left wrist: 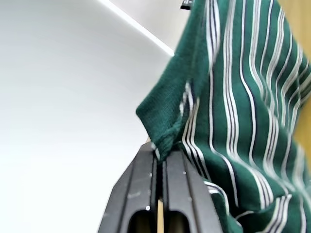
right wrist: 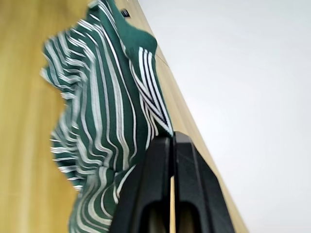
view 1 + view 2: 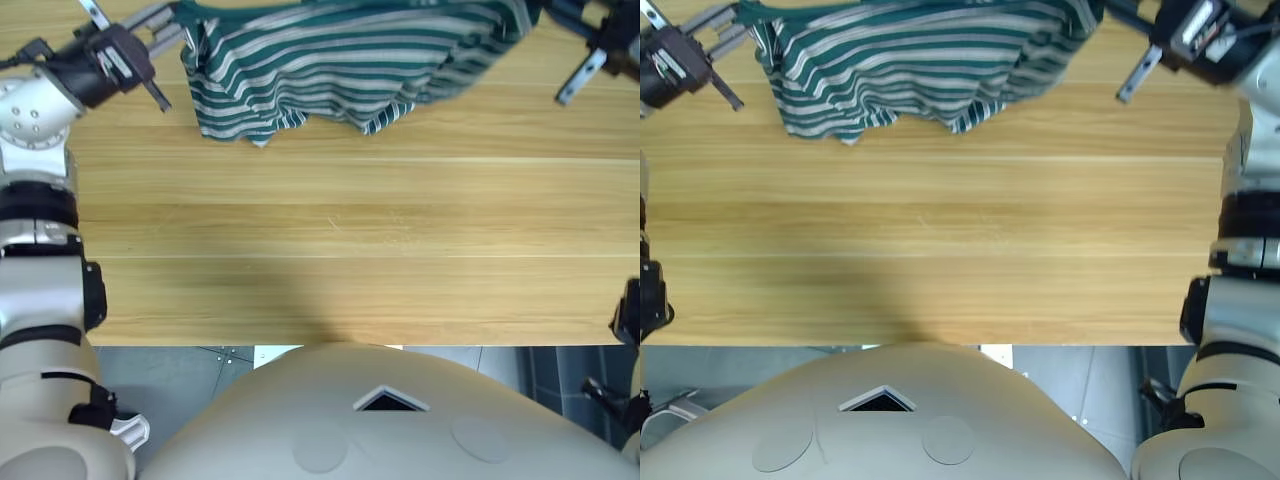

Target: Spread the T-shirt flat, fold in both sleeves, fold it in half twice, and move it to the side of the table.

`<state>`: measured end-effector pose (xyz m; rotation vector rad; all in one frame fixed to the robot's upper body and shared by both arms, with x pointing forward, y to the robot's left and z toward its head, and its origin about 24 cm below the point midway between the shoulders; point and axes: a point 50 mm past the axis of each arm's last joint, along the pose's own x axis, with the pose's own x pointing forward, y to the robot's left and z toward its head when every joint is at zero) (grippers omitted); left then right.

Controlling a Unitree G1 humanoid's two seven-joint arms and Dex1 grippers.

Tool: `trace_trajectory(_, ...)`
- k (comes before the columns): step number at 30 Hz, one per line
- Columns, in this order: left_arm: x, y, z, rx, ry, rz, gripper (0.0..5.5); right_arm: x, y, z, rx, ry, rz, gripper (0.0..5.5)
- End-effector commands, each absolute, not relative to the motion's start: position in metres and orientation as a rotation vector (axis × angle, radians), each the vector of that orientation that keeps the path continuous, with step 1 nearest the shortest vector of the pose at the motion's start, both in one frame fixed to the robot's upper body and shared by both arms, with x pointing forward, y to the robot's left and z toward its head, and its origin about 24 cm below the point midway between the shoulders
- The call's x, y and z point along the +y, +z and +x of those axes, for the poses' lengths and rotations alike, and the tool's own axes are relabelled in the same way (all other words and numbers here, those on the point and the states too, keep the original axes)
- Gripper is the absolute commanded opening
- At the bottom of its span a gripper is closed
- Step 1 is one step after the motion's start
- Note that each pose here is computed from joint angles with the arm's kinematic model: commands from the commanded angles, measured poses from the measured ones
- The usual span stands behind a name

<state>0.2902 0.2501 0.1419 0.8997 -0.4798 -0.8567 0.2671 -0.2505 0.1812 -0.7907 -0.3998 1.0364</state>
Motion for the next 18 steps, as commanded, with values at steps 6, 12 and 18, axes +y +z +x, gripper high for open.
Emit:
trace_trajectory(6, 0.228, 0.230, 0.187, -0.905, -1.170, 0.660, 0.03, -0.261, 0.251, 0.166, -0.752, 1.438, -0.515, 0.00)
trace_trajectory(12, 0.224, 0.301, 0.151, -1.238, -1.196, 0.369, 0.03, -0.265, 0.275, 0.155, -0.930, 1.587, -0.288, 0.00)
trace_trajectory(18, 0.209, 0.271, 0.235, -0.871, -1.101, 0.763, 0.03, -0.251, 0.255, 0.223, -0.623, 1.405, -0.433, 0.00)
